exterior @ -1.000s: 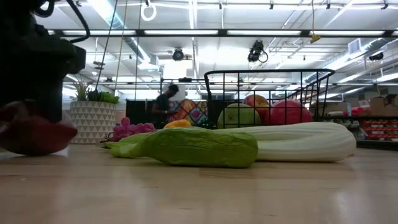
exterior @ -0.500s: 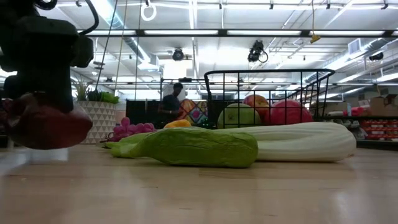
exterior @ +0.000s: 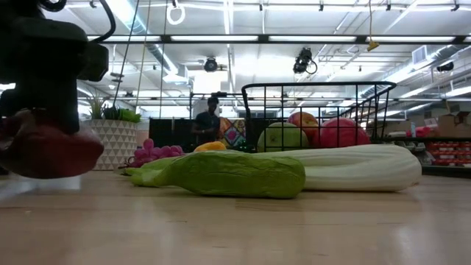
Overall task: Build produce basket
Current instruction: Put the top apple into the wire basket
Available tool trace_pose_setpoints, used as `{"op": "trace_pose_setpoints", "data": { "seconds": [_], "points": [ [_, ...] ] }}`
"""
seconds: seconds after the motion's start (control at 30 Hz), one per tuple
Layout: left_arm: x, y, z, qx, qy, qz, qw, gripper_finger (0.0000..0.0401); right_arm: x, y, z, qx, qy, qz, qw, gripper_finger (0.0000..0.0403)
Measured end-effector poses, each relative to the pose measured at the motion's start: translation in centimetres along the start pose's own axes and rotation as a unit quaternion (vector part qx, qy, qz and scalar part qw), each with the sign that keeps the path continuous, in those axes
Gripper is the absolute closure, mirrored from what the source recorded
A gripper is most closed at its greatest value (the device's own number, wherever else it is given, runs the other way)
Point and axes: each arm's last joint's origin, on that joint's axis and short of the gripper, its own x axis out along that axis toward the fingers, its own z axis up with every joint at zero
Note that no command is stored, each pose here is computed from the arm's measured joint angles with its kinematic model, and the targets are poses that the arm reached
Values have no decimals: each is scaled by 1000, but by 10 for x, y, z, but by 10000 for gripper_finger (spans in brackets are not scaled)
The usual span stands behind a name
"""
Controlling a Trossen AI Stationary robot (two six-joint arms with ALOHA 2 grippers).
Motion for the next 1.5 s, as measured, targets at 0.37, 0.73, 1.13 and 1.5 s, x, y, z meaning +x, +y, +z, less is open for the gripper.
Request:
{"op": "trace_pose_setpoints", "data": {
  "seconds": [0.37, 0.73, 1.13, 1.5],
  "points": [
    [1, -1, -4, 54, 66, -19, 996, 9, 0, 0, 0, -1, 0, 0, 1000, 215],
    [1, -2, -4, 81, 64, -26, 994, 29, 0, 0, 0, 0, -1, 2, 1000, 215],
    [-19, -26, 39, 200, 5, -67, 977, 30, 0, 2, -3, 0, 11, 14, 1000, 215],
    [-47, -42, 93, 419, -115, -47, 900, 30, -1, 7, -15, 17, 59, 31, 998, 215]
  ]
}}
